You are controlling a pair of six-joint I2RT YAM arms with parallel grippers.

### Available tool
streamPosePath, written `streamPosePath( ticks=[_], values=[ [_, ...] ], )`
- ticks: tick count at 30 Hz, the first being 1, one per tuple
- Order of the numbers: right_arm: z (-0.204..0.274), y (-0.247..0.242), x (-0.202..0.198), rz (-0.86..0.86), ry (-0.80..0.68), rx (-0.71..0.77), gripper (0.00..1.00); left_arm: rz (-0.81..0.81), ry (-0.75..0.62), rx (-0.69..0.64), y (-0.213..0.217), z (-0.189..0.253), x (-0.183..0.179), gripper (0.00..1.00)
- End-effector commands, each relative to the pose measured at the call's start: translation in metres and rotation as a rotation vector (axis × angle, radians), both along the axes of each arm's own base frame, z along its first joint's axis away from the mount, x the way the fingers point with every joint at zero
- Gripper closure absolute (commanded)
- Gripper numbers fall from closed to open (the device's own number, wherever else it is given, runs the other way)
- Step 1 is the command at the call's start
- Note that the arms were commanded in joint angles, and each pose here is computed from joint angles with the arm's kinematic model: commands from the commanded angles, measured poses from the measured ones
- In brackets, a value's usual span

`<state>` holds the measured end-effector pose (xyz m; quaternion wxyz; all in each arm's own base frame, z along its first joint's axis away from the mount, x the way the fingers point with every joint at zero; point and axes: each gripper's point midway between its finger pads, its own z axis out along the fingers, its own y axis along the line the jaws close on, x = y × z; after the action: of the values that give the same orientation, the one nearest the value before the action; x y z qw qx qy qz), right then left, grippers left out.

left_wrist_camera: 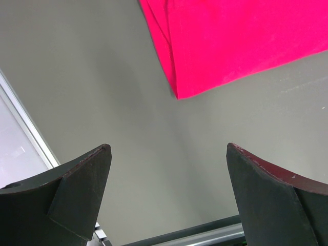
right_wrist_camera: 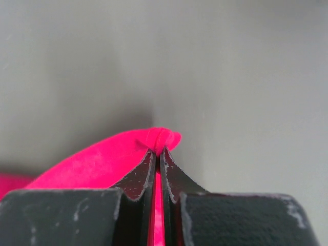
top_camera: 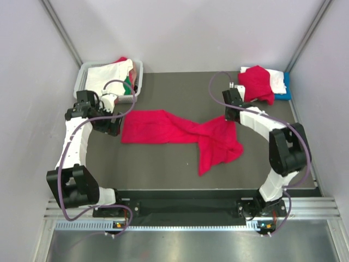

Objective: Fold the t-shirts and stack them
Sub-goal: Flatten the tshirt out

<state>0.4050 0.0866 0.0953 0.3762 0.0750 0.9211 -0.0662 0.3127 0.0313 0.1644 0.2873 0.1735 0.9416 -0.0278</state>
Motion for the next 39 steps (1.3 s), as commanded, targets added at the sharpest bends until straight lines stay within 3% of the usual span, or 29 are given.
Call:
streamPosePath(
  ticks=[1, 4, 11, 14, 15, 17, 18, 19, 26, 31, 39],
  values=[
    [0.021, -0.017, 0.053, -0.062, -0.112, -0.044, 1.0, -0.008, -0.025, -0.014, -0.003, 0.005, -0.004, 0.02],
    [0.042, -0.034, 0.068, -0.123, -0.163, -0.06, 1.0, -0.013, -0.009, -0.031, -0.007, 0.002, -0.007, 0.02],
    [0.08, -0.091, 0.06, -0.299, -0.271, -0.108, 1.0, -0.011, -0.003, -0.029, -0.006, -0.002, -0.01, 0.02],
    [0.075, -0.088, 0.068, -0.259, -0.256, -0.081, 1.0, -0.013, -0.002, -0.036, -0.008, -0.003, -0.009, 0.02],
    [0.062, -0.087, 0.063, -0.247, -0.189, -0.09, 0.93, -0.012, 0.0, -0.039, -0.008, -0.004, -0.009, 0.02],
    [0.056, -0.075, 0.065, -0.233, -0.167, -0.076, 0.56, -0.014, -0.001, -0.045, -0.009, -0.003, -0.008, 0.02],
    [0.054, -0.073, 0.062, -0.228, -0.165, -0.08, 0.16, -0.012, -0.001, -0.047, -0.009, -0.002, -0.008, 0.02],
    [0.048, -0.071, 0.057, -0.218, -0.158, -0.096, 0.01, -0.015, 0.0, -0.046, -0.009, -0.002, -0.009, 0.02],
    [0.048, -0.024, 0.018, -0.084, -0.138, -0.05, 0.0, -0.013, 0.004, -0.037, -0.008, -0.004, -0.009, 0.02],
    [0.034, 0.037, -0.027, 0.11, -0.081, -0.004, 0.0, -0.011, -0.003, -0.044, -0.008, -0.004, -0.006, 0.02],
    [0.014, 0.089, -0.105, 0.313, 0.035, 0.054, 0.0, 0.014, 0.036, -0.081, -0.011, -0.018, 0.001, 0.02]
  ],
)
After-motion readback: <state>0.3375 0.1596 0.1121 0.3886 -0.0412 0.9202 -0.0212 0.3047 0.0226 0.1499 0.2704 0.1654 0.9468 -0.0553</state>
